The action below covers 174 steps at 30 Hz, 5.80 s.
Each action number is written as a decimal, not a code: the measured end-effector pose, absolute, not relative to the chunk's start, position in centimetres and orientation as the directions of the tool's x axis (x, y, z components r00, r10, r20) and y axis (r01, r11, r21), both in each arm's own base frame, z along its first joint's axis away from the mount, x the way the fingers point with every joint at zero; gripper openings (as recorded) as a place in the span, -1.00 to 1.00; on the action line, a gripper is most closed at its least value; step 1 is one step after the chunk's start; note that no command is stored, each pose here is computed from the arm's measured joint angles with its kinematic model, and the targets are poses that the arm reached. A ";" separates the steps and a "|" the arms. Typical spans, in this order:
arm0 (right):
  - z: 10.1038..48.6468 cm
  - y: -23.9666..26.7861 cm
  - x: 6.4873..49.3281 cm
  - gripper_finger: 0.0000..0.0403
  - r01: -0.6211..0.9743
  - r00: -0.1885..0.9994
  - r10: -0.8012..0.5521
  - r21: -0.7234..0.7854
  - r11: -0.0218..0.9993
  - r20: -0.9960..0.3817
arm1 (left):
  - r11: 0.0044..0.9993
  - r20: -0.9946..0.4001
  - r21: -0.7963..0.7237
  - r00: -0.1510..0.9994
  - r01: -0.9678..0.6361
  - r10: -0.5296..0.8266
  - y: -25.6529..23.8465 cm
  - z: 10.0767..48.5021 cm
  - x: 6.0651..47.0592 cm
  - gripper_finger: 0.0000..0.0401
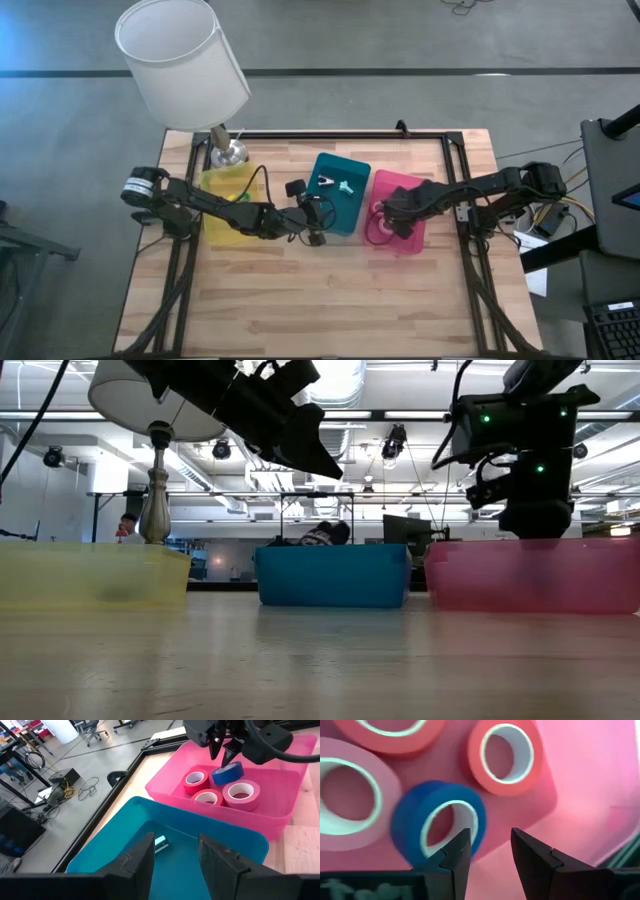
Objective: Pick and place Stapler, Stapler remover, tape
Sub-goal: Return to Home Position
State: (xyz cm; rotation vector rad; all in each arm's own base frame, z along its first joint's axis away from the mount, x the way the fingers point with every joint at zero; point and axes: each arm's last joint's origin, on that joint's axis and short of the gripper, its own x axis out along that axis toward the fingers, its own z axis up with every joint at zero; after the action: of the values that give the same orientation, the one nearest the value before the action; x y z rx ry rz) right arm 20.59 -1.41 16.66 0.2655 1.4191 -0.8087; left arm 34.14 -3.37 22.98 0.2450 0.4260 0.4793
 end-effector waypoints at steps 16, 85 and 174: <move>15.4 -2.0 20.0 -0.36 0.649 -0.057 -0.327 -0.284 0.706 -0.943 | 0.861 -0.342 0.327 0.800 -0.390 0.492 -3.4 22.9 34.1 -0.24; 23.6 6.6 23.8 -0.84 -0.112 0.619 -0.092 -0.204 0.973 -0.780 | 0.926 -0.430 0.214 0.821 -0.311 0.376 -5.2 28.7 25.1 -0.84; 19.9 0.8 9.1 -0.84 0.026 0.994 -0.024 0.008 1.000 -0.110 | 0.973 0.019 0.192 0.991 -0.132 0.131 -1.6 16.8 9.7 -0.94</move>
State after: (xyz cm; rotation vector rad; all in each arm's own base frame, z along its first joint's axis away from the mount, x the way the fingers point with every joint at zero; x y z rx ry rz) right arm 9.09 0.77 19.89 0.0095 0.1101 -0.0250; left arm 9.69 -1.57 16.82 0.1942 -0.0067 0.1324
